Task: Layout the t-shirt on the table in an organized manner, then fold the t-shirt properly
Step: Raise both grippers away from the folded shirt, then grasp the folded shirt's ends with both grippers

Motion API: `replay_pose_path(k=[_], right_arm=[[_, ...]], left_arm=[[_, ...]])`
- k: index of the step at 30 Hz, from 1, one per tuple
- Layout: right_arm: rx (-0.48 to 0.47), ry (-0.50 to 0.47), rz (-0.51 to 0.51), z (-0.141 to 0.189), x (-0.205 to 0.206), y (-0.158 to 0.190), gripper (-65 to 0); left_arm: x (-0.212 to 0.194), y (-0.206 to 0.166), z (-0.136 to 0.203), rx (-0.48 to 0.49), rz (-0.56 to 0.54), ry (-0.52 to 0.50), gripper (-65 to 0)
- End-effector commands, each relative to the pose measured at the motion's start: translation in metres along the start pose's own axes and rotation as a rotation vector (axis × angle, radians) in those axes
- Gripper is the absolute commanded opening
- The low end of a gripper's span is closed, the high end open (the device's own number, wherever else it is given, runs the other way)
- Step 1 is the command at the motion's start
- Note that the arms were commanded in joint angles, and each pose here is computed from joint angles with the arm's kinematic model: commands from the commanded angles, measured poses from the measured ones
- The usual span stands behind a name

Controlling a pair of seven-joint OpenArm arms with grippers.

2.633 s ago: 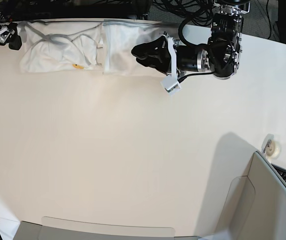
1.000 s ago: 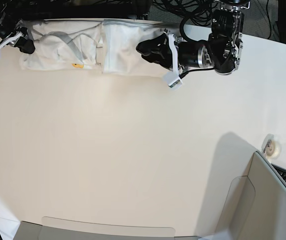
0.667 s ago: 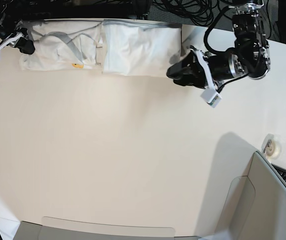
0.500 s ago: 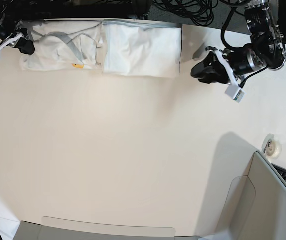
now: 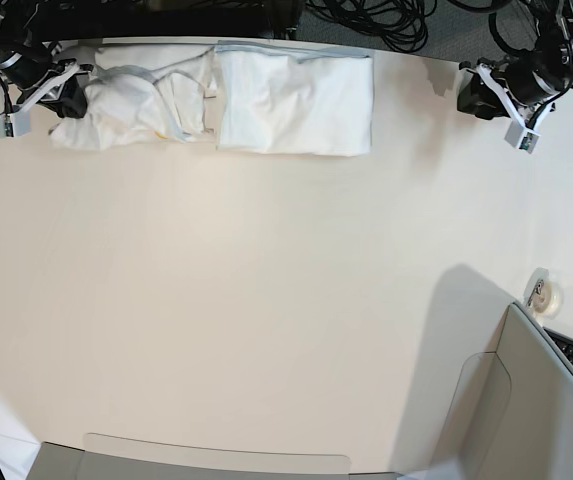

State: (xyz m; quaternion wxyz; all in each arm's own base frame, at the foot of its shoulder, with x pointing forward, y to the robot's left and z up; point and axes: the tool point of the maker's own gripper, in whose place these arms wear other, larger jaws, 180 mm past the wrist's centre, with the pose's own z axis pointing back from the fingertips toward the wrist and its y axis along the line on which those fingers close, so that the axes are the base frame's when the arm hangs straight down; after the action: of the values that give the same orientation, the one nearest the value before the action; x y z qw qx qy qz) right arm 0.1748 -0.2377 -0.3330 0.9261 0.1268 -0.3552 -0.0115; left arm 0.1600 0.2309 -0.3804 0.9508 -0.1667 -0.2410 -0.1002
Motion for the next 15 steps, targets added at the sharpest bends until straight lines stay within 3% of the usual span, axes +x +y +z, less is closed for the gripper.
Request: replay_pose_path(k=[1,8,15], right_arm=[[0.02,-0.03,0.031,0.001,0.011,0.008,-65.0],[0.159,-0.016,0.07,-0.02,0.011,0.055,-65.0],[0.412,-0.053,0.174,-0.047,0.022,0.144,-65.0]], left_arm=[[0.003,-0.002,0.001,-0.012,-0.009,-0.015,-44.8],[-0.009,-0.023,-0.019,-0.091,-0.015,0.038,-44.8],[0.005,-0.04,-0.036,-0.151,-0.054,0.033,-44.8]])
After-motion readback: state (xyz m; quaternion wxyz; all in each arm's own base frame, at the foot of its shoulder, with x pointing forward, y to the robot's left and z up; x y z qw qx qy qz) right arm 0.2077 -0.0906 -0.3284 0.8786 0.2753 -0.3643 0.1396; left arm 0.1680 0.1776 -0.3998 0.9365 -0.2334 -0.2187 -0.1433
